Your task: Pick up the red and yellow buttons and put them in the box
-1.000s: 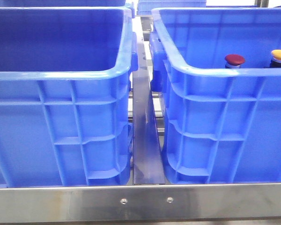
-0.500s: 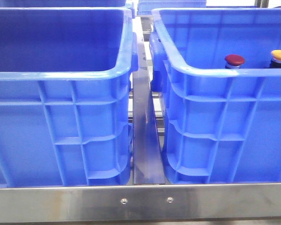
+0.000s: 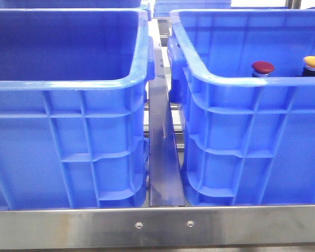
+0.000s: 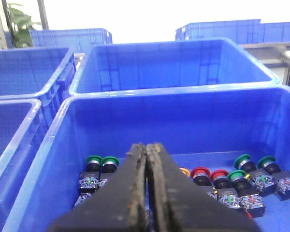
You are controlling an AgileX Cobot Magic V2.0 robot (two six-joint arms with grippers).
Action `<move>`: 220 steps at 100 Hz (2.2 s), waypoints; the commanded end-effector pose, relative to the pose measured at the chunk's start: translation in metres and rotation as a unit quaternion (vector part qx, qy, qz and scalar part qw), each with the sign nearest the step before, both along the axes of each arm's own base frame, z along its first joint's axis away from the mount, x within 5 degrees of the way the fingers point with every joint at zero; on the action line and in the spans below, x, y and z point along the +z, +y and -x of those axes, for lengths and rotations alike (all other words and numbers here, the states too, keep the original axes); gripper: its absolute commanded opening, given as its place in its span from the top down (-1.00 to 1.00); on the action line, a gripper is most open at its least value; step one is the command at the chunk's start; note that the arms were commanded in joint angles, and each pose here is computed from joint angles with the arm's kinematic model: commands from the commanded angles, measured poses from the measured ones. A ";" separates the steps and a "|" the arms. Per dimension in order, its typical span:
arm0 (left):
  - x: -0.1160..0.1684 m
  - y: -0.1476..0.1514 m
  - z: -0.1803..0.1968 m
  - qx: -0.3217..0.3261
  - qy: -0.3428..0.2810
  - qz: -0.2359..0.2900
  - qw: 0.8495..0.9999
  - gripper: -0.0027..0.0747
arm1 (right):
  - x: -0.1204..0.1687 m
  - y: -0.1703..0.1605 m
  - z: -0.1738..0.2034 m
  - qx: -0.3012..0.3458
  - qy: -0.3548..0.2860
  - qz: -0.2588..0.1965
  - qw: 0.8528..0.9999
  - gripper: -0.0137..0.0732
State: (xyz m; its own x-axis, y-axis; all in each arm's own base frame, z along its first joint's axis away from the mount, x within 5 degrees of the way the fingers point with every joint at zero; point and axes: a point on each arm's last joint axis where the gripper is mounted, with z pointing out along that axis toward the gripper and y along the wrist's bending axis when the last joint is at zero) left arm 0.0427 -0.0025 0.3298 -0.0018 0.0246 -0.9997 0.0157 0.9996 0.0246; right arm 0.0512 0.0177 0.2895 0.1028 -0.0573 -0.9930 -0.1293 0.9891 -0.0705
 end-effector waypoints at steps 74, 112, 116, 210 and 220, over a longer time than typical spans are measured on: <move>-0.001 0.000 0.003 0.002 -0.039 0.009 0.999 0.98 | -0.003 0.004 0.011 0.012 -0.022 0.005 1.000 0.92; -0.001 0.000 0.003 0.002 -0.039 0.009 0.999 0.98 | -0.003 0.004 0.011 0.012 -0.022 0.005 1.000 0.92; -0.001 0.000 0.003 0.002 -0.039 0.009 0.999 0.98 | -0.003 0.004 0.011 0.012 -0.022 0.005 1.000 0.92; -0.119 0.004 -0.011 0.016 -0.061 0.024 0.998 0.98 | -0.003 0.004 0.011 0.012 -0.022 0.005 1.000 0.92; -0.120 0.003 -0.011 0.015 -0.059 0.024 0.998 0.98 | -0.003 0.004 0.011 0.013 -0.021 0.005 1.000 0.92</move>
